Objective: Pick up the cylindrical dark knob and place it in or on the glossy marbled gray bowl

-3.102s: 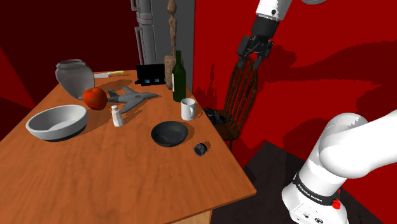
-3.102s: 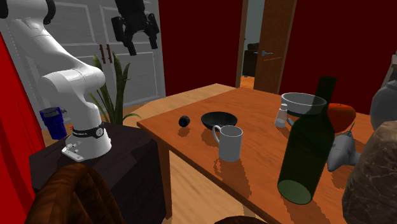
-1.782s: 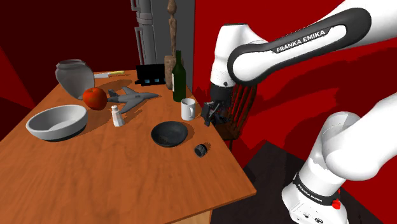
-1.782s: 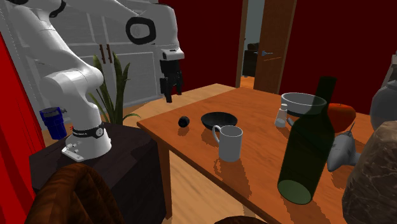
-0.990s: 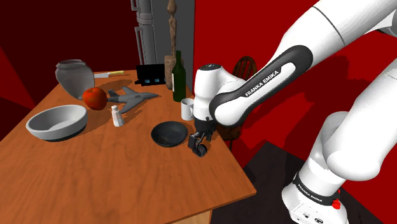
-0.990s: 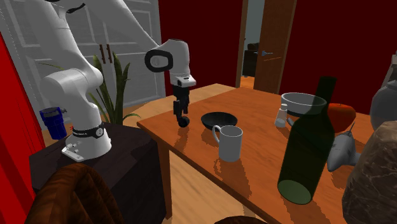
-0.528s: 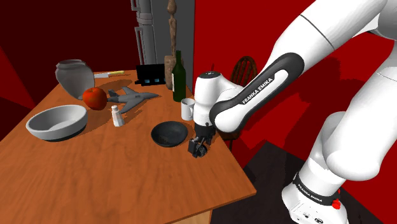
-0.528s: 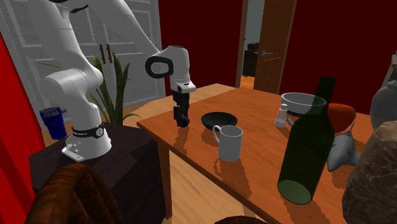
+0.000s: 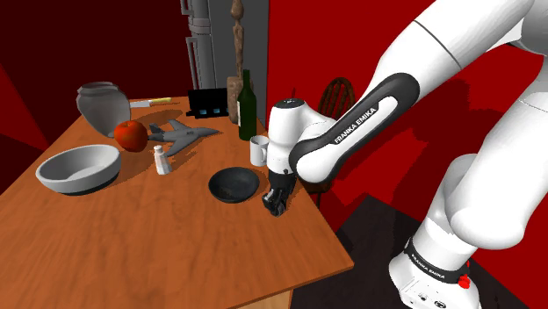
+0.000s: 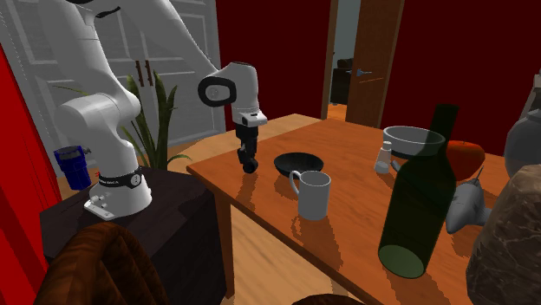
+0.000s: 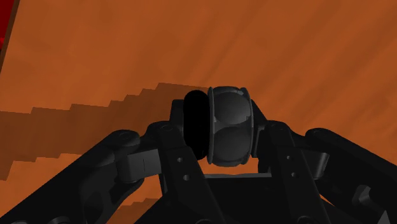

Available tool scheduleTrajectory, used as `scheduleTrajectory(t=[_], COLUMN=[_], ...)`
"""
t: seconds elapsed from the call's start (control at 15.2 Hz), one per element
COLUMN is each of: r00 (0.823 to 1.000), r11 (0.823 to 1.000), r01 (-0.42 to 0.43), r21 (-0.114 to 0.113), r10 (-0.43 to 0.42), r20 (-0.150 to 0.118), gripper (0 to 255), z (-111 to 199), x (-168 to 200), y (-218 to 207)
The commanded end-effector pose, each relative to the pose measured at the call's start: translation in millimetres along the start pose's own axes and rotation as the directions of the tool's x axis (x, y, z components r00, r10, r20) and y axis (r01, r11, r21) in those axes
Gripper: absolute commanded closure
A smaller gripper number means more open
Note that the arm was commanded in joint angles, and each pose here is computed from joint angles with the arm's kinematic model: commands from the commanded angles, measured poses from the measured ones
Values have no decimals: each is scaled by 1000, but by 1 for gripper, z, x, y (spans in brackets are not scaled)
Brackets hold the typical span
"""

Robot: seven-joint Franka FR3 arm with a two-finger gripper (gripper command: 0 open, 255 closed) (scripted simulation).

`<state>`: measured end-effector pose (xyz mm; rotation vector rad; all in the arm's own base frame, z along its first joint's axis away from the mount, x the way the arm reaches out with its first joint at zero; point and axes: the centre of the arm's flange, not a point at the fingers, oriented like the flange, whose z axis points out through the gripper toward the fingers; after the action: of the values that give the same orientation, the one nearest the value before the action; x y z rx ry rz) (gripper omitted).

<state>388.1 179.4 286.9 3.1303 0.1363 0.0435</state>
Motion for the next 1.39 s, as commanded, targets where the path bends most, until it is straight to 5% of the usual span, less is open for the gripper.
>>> scheduleTrajectory(t=[0.0,0.33,1.32], r00=[1000,1000,1000], r11=[1000,1000,1000], r01=[0,0,0], r21=[0,0,0], r10=[0,0,0], r20=[0,0,0], gripper=[255,255,255], z=[0,0,-79], x=[0,0,2], y=[0,0,1])
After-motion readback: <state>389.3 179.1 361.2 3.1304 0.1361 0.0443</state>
